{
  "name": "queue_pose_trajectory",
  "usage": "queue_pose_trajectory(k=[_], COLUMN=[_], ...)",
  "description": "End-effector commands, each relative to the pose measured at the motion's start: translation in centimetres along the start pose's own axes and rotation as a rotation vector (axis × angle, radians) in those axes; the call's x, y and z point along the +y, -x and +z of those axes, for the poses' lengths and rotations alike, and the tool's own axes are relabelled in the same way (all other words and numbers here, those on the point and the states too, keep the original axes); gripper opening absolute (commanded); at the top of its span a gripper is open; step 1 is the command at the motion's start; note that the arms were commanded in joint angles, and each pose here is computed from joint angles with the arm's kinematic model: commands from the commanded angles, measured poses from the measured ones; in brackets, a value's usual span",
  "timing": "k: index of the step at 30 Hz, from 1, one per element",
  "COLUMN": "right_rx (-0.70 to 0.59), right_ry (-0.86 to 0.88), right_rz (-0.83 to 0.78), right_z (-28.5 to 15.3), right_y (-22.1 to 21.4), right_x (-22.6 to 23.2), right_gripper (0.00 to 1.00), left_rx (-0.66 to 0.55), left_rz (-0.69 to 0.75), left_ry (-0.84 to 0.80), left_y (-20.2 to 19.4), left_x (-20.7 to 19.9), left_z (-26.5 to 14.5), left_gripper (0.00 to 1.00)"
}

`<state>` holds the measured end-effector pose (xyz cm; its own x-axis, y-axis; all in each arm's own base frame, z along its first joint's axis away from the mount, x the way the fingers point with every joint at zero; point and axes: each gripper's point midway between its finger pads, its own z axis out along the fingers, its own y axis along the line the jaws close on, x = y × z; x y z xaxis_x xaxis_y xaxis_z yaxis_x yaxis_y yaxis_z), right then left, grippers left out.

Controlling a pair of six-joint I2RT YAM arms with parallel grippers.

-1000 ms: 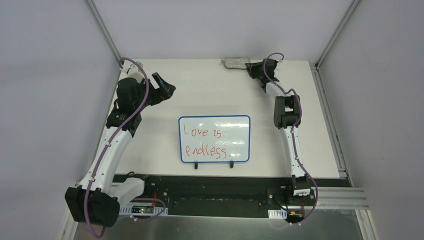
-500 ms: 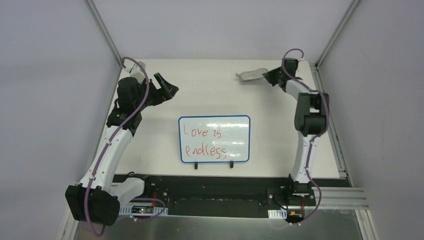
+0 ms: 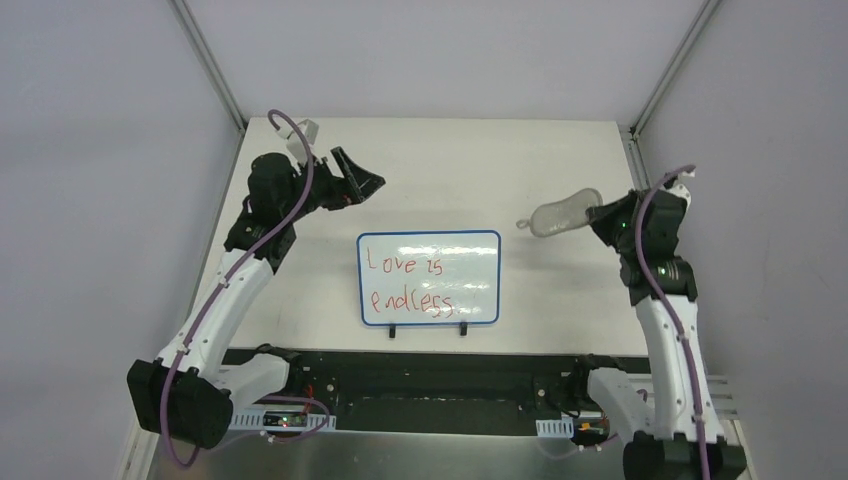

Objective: Erase the whiteboard

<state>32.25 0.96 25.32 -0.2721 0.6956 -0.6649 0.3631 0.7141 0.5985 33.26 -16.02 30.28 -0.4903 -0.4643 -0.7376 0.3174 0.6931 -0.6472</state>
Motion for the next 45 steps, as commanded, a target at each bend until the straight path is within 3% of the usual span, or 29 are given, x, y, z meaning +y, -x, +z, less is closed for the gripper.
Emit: queue_pose_trajectory(k=[1, 5, 12, 16, 20, 23, 26, 30, 37, 45], right_rx=[0.146, 0.128, 0.363, 0.364, 0.418, 0.396, 0.417, 0.465, 0.522, 0.463], right_ry=[-0.019, 0.162, 0.805, 0.866, 0.933, 0.846, 0.747, 0.676, 0.441, 0.349], right_rz=[-0.109, -0.164, -0.310, -0.270, -0.188, -0.105, -0.002, 0.150, 0.061, -0.056], right_z=[-5.1, -9.7, -17.8, -17.4, -16.3, -14.2, -12.9, -12.3, -10.8, -11.5], right_y=[-5.1, -5.3, -10.8, -10.9, -11.1, -10.5, -10.5, -11.4, -16.6, -20.2], right_x=[-3.5, -1.3, 5.4, 6.2, 7.5, 7.4, 7.4, 8.4, 9.9, 15.3], right_gripper=[0.00, 0.00, 0.00, 0.00, 0.00, 0.00, 0.00, 0.00, 0.00, 0.00], left_rx=[0.042, 0.125, 0.257, 0.322, 0.349, 0.361, 0.321, 0.235, 0.176, 0.362], left_rz=[0.099, 0.225, 0.279, 0.187, 0.216, 0.297, 0.470, 0.653, 0.864, 1.078], left_ry=[-0.157, -0.252, -0.563, -0.672, -0.663, -0.515, -0.343, -0.289, -0.357, -0.290], left_y=[-0.7, -3.4, -7.0, -7.9, -9.5, -10.6, -11.3, -11.0, -11.5, -14.9], left_x=[-5.1, -8.5, -14.7, -16.9, -16.9, -15.2, -13.0, -12.6, -14.0, -12.6], left_z=[-0.3, -1.4, -3.4, -3.6, -3.5, -2.8, -3.1, -4.4, -7.0, -6.6], left_gripper=[0.79, 0.80, 0.85, 0.84, 0.85, 0.84, 0.84, 0.84, 0.85, 0.80])
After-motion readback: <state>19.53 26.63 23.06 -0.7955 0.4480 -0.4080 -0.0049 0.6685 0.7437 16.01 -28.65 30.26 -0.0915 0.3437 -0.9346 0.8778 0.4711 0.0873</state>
